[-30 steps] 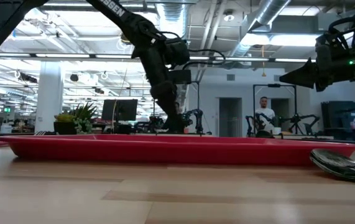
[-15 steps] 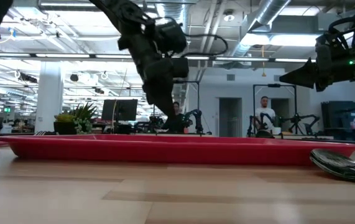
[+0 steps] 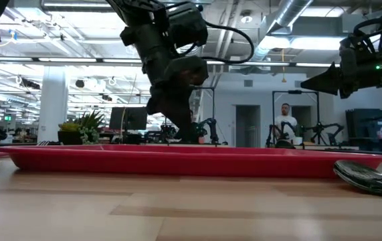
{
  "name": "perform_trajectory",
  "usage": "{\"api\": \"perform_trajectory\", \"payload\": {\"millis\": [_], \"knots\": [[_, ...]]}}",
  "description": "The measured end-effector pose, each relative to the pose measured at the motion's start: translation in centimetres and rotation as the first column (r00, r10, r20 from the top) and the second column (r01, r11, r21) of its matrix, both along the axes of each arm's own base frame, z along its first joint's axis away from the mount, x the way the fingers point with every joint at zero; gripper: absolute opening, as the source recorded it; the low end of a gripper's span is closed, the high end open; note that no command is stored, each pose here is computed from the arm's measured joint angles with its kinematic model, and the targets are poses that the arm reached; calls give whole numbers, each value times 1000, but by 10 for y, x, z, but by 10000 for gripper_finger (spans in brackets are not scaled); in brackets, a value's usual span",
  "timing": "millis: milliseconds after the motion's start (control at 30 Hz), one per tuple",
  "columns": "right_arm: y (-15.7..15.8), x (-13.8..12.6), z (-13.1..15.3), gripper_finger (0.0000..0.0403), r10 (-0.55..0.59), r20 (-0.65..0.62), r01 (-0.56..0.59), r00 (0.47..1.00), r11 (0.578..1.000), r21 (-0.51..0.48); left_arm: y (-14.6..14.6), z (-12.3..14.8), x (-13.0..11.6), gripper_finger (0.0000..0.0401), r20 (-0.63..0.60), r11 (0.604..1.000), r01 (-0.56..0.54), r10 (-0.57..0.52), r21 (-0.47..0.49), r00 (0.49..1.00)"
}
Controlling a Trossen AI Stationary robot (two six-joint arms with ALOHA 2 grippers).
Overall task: Pick and place plate/cup/fork/spoon on tray
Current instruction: Move the red tray to the center of the table
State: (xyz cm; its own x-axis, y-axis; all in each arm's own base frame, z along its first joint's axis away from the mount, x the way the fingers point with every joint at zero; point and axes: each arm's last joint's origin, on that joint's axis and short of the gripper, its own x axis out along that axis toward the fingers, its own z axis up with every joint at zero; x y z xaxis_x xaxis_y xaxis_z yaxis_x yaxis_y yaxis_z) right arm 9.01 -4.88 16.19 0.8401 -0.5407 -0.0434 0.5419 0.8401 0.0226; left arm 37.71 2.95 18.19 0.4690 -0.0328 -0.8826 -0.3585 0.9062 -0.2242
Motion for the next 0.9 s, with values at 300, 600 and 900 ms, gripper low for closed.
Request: {"api": "perform_trajectory", "payload": {"millis": [300, 600, 900], "knots": [[0, 0, 0, 40, 0, -3, 0, 1000, 1000, 1, 4, -26, 11, 0, -18, 997, -69, 69, -31, 997], [0, 0, 0, 40, 1, -6, -1, 1000, 1000, 3, 15, -25, 12, 0, -8, 992, -128, 128, 8, 992], [0, 0, 0, 40, 1, -3, -1, 1000, 1000, 2, 18, -41, 19, 0, -12, 992, -128, 128, 9, 992]]}}
